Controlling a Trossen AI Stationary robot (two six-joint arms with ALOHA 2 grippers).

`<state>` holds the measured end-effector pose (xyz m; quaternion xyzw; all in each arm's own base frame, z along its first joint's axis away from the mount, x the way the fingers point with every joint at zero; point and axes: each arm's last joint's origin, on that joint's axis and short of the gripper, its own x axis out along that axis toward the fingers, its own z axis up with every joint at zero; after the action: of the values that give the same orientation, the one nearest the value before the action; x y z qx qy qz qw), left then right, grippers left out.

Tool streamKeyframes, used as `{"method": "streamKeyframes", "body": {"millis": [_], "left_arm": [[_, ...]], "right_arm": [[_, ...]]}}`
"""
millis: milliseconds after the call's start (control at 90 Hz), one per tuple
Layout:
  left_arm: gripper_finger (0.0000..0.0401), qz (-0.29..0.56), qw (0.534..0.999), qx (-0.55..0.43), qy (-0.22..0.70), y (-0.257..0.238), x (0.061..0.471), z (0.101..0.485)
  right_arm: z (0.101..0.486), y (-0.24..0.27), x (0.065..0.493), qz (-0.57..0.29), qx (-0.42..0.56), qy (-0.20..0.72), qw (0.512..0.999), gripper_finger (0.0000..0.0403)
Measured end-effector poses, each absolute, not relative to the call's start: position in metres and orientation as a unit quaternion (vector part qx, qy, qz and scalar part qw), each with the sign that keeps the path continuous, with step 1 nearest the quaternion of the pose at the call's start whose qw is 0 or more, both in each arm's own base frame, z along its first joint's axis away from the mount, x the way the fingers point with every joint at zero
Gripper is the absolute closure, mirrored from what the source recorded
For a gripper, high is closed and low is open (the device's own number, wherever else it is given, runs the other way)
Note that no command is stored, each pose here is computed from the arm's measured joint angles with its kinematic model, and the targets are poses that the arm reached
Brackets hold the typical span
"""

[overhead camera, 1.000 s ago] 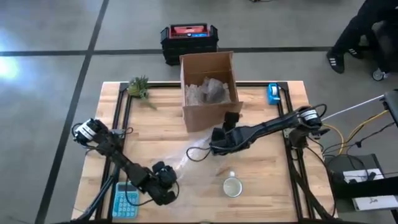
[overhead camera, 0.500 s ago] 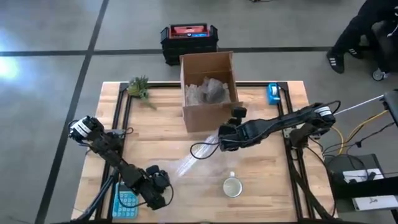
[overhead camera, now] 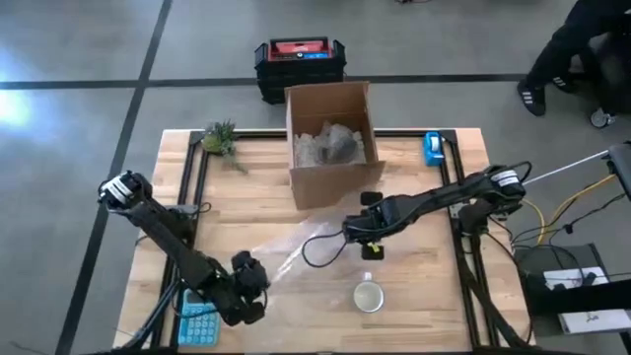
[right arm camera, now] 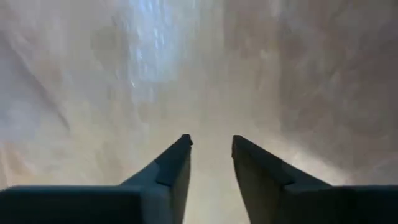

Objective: Wrap mug
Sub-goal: Prepare the bubble wrap, then wrap the white mug with the bubble wrap

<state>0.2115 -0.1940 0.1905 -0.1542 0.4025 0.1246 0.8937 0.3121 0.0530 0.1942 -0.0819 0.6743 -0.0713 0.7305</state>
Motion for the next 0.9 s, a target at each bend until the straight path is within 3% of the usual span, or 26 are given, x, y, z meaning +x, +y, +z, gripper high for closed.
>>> {"method": "streamKeyframes", "body": {"millis": [222,522,689,900], "left_arm": [[0.0401,0.169,0.887,-0.135,0.407,-0.181,0.22,0.159],[0.0401,0.205,0.868,-0.106,0.439,-0.165,0.219,0.133],[0.0401,0.23,0.856,-0.104,0.451,-0.156,0.21,0.143],[0.0401,0.23,0.86,-0.132,0.436,-0.156,0.209,0.153]], "right_arm": [[0.151,0.049,0.278,-0.087,-0.066,0.726,0.679,0.0234],[0.12,0.062,0.245,-0.106,-0.008,0.752,0.65,0.0243],[0.138,0.07,0.248,-0.102,0.019,0.74,0.665,0.0248],[0.206,0.086,0.267,-0.058,0.057,0.64,0.764,0.0225]]}}
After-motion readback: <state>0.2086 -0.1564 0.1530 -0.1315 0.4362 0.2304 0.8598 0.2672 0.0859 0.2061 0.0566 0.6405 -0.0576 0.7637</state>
